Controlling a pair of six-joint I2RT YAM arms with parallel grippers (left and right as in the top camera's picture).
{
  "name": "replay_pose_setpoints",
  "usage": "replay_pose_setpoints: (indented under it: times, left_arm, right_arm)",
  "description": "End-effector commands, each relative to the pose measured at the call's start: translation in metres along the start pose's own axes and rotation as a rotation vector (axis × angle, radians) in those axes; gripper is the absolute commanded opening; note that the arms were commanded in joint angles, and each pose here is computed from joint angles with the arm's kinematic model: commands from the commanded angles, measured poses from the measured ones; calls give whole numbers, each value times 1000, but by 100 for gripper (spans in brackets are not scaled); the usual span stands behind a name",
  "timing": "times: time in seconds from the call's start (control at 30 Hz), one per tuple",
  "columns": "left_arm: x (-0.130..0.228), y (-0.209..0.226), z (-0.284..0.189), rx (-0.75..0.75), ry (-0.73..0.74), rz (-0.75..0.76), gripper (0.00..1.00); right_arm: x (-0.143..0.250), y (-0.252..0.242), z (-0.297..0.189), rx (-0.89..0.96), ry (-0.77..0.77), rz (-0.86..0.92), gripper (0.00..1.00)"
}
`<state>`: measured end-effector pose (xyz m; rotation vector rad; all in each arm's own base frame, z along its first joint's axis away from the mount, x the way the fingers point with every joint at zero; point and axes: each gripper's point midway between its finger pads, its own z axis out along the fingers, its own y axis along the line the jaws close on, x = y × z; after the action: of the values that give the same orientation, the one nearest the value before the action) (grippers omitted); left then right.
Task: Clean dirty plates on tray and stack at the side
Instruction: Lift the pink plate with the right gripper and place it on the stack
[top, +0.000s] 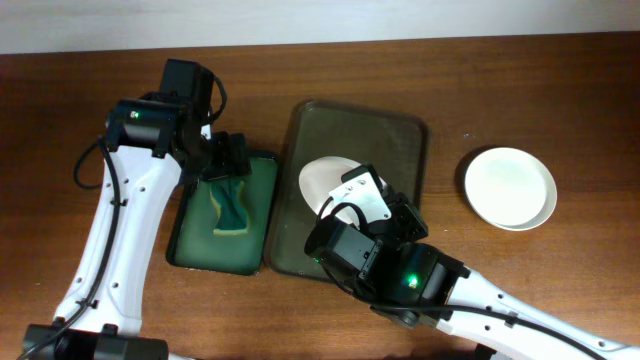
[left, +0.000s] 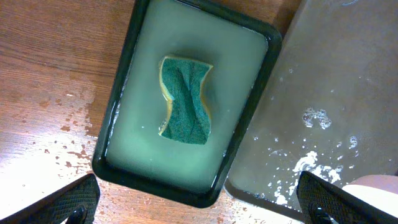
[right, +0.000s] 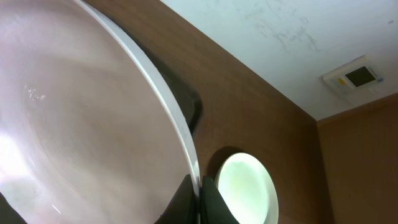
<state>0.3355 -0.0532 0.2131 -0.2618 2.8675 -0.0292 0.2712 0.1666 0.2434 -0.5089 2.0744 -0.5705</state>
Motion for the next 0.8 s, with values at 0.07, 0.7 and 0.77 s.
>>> replay_pose_setpoints:
  times: [0.07,0.7,0.77]
  left_arm:
    - [-1,-1,-7,17,-18,6,100]
    - [-1,-1,-7,17,-18,6,99]
    - [-1,-1,-7,17,-18,6,100]
  right_arm:
    - [-2,-5,0,33,-9,15,4]
    - [33,-25,50,-80,226,305,5]
    - [42,-25,64,-181,301,417,6]
